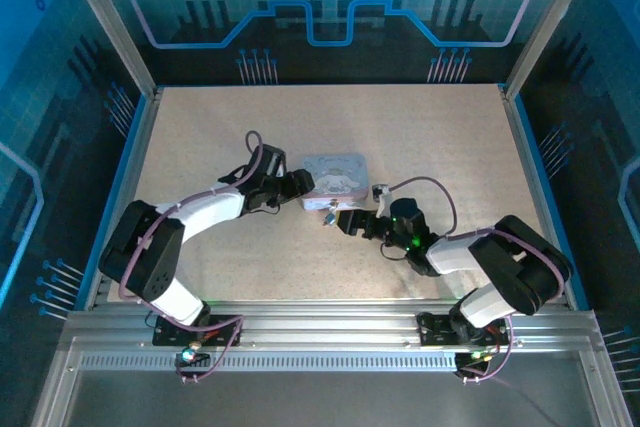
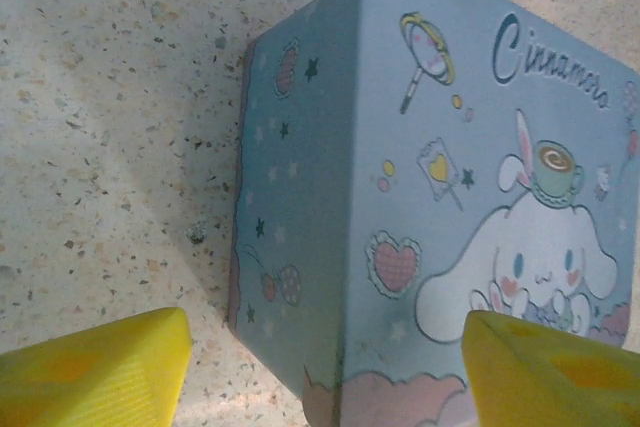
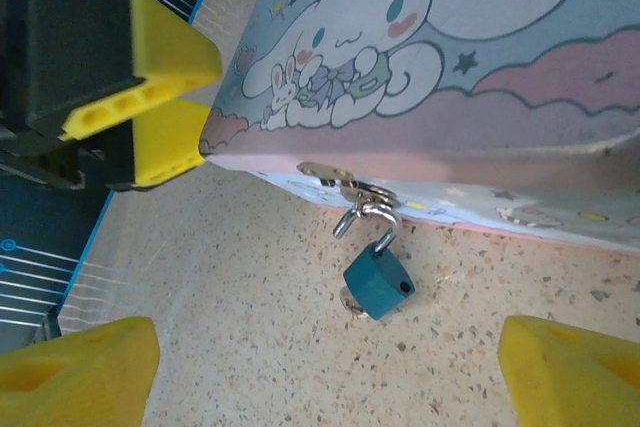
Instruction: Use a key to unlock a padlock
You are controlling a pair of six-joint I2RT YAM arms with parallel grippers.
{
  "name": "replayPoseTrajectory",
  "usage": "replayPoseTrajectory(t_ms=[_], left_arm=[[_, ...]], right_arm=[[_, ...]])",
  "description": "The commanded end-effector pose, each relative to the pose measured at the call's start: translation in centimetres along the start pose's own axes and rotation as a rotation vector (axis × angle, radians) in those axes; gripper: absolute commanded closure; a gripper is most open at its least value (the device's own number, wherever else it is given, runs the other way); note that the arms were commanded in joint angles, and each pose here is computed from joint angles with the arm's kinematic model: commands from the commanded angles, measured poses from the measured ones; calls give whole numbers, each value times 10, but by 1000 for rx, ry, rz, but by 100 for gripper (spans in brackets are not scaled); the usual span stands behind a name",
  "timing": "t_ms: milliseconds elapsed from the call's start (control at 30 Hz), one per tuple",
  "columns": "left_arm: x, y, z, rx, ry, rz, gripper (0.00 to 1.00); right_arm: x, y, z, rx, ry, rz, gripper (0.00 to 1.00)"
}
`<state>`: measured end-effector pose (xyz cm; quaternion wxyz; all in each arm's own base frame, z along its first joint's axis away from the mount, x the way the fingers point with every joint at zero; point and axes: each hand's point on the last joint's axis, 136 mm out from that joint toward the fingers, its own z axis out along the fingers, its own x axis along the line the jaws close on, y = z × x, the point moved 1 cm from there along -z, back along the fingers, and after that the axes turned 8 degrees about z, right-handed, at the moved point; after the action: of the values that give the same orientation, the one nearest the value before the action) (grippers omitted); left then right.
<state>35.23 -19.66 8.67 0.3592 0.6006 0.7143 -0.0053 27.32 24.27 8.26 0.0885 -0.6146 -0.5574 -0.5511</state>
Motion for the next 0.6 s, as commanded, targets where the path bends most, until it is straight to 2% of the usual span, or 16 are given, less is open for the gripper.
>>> replayPoseTrajectory(t_ms=[0,300,567], left_arm=[[7,-5,4,29,20,27,30],[31,-39,8,81,61,-5,33],[31,-66,8,98,53,-38,34]], right_arm=[[9,16,6,-11,50,-12,11],[1,42,11,-60,44,-76,6],[-2,34,4,-54,40,-119,5]])
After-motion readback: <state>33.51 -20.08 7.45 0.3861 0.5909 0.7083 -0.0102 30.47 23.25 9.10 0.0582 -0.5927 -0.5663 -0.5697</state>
